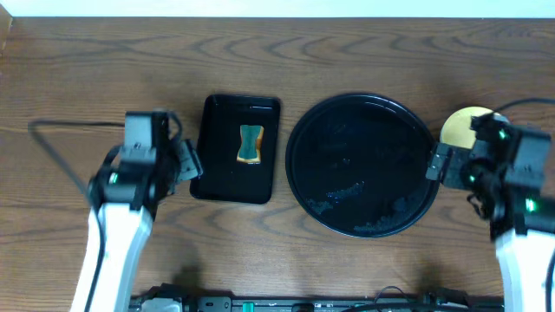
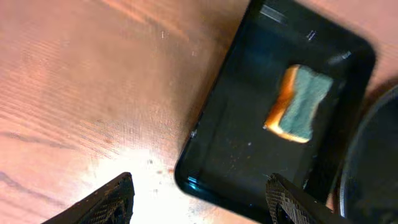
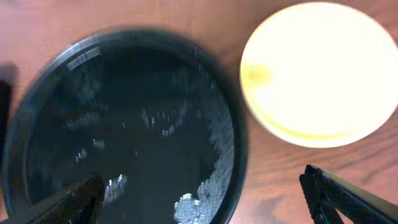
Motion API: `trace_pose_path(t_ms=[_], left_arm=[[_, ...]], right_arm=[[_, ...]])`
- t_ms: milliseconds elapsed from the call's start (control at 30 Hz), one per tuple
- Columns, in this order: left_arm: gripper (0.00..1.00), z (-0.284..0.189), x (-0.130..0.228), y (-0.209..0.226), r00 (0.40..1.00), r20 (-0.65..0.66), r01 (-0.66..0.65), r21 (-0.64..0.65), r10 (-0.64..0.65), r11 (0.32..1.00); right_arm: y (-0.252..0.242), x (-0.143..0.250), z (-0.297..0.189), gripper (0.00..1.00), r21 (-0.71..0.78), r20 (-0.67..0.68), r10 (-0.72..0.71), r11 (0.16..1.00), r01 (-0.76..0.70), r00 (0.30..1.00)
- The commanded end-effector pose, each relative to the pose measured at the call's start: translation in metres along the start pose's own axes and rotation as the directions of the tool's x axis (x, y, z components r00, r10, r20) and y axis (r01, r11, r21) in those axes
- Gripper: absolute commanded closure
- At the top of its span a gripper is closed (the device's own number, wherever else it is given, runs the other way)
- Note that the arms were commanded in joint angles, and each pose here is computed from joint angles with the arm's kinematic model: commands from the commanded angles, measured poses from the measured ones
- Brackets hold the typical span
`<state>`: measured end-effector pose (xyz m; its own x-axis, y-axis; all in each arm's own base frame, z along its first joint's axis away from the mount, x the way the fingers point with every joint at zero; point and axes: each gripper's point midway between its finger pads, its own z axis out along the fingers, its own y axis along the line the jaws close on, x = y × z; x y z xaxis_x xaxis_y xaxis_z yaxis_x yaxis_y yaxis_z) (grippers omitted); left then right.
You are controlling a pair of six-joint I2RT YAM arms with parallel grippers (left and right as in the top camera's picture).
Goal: Clean dirty plates on tray and stack at the side
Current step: 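Open the right gripper and withdraw both grippers from the plates and sponge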
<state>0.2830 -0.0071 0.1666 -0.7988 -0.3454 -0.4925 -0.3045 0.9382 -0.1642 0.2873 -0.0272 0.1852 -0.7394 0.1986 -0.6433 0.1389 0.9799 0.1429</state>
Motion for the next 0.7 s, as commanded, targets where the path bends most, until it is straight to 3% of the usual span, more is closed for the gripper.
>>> trace_pose_path(t_ms=[0,33,67,667], left_arm=[[0.30,-0.013,0.009,0.009,0.997,0.081,-0.018,0.009,0.018,1.000],[0.22,-0.017,0.012,0.010,0.994,0.105,-0.016,0.019,0.014,1.000],[0.21,-0.019,0.015,0.012,0.993,0.114,-0.016,0.022,0.013,1.000],[0.20,-0.018,0.029,0.017,0.995,0.095,-0.017,0.015,0.016,1.000]], right_arm=[[0.000,0.013,-0.012,0.01,0.025,0.053,-0.030,0.999,0.028,0.998],[-0.001,0.015,-0.017,0.01,0.030,0.073,-0.014,0.999,0.012,0.997],[-0.001,0.018,-0.021,0.01,0.031,0.087,-0.010,1.000,0.007,0.996],[-0.002,0.046,-0.037,0.01,0.034,0.053,-0.006,0.999,0.004,0.999]])
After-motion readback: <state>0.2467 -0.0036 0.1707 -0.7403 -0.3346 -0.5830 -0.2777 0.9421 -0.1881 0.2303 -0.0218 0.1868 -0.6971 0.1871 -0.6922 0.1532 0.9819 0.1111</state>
